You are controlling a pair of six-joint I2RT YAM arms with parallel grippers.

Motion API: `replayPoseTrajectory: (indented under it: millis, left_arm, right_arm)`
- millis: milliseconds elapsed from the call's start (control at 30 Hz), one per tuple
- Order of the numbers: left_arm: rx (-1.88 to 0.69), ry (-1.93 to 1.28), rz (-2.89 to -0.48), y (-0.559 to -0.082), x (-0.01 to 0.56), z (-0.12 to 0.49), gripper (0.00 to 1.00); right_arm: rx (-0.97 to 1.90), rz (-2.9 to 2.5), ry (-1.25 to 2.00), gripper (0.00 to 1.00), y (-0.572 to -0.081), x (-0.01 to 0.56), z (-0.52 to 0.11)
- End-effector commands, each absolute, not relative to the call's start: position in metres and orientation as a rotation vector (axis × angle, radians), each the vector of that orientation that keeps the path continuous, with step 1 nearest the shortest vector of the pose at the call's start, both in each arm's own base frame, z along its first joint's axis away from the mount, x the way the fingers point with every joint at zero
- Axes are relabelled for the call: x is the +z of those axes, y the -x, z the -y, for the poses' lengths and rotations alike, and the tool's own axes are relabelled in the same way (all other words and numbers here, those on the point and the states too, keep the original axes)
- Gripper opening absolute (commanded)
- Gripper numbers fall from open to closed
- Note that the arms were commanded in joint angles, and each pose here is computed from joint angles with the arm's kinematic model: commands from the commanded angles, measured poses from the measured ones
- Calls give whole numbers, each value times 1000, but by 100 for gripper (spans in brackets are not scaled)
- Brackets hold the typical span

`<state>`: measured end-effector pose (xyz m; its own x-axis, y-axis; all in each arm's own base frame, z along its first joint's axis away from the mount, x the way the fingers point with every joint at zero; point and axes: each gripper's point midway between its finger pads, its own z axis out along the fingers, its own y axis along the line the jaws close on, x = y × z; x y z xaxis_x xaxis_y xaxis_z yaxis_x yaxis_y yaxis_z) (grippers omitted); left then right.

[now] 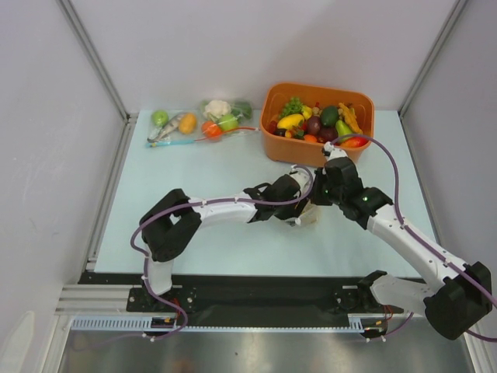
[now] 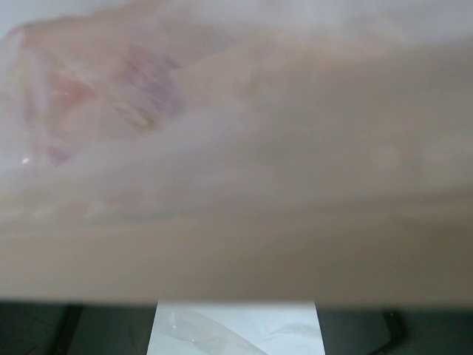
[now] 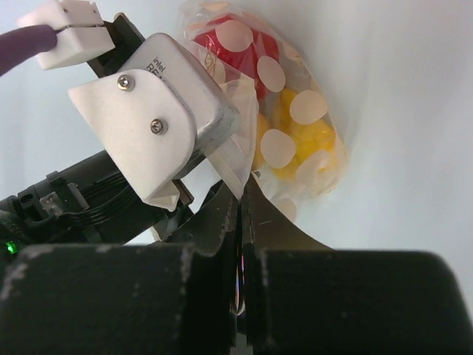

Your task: Open the zip-top bag and remove the fake food

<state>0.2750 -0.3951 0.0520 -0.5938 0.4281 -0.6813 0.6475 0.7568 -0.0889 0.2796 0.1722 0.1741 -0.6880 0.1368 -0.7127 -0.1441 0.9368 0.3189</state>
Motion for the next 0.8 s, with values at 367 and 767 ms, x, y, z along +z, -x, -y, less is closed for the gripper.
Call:
replayPoseTrajectory:
  millis: [367,767]
  left_arm:
    - [-488,-831,-2182,-276,80,394,0]
    - [-745,-776,-2100,-253,136,393,0]
  right_arm:
    - [465,-2246,-30,0,-286,180,-166]
    - [443,-2252,-23,0,-286,176,-163]
